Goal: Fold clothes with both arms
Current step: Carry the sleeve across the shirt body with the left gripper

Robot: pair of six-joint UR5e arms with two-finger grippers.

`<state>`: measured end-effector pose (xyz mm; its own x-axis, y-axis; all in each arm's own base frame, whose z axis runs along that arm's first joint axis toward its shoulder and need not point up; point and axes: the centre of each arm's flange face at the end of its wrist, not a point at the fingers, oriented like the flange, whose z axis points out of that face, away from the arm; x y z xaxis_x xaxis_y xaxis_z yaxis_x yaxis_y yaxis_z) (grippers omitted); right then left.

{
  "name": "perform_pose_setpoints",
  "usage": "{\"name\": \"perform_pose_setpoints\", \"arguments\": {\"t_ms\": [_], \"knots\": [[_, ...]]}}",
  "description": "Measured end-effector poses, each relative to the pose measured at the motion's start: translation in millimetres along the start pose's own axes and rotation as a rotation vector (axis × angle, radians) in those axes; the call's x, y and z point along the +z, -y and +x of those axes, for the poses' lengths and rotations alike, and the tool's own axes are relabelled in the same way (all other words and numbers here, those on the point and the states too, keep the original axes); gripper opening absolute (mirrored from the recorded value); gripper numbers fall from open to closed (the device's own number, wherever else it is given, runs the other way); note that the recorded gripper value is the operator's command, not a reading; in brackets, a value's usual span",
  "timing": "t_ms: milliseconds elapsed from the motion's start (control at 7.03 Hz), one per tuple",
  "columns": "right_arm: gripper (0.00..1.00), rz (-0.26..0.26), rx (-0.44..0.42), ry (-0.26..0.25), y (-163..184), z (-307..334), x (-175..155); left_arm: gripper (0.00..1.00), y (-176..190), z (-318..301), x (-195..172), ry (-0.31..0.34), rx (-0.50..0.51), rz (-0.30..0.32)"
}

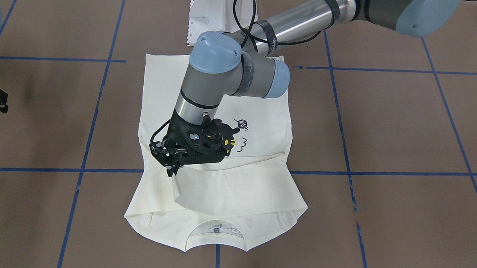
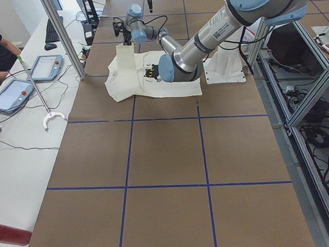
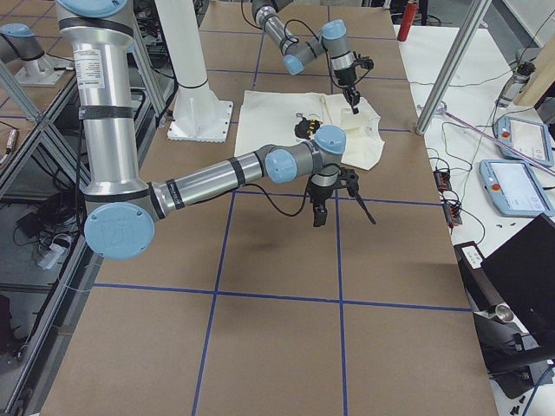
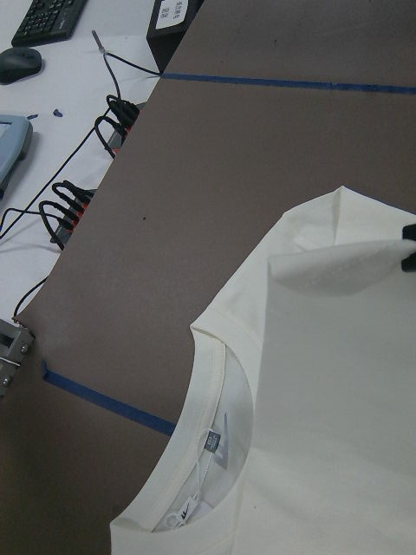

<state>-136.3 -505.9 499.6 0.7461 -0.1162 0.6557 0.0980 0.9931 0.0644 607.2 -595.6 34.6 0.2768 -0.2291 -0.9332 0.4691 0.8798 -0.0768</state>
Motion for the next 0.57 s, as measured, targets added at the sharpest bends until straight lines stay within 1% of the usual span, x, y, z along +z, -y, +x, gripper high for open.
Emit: {"name": "perform_pose_setpoints", "arguments": {"t_ms": [142,285,427,569], "knots": [[1.0,0.001,-0.002,0.001,2.4,-1.3,-0.1,1.0,-30.2,16.0,19.7,-0.008,-0.011,0.022],[1.0,0.003,-0.004,0.002,4.7,-2.8,-0.5,1.0,-52.6,25.3,31.9,-0.026,-0.009,0.038],[1.0,0.004,-0.005,0.005,6.0,-4.3,-1.3,1.0,-63.4,28.4,37.0,-0.039,0.012,0.043],[1.0,0.002,-0.007,0.015,6.3,-6.0,-1.8,1.0,-65.2,26.8,39.6,-0.042,0.051,0.046]]}}
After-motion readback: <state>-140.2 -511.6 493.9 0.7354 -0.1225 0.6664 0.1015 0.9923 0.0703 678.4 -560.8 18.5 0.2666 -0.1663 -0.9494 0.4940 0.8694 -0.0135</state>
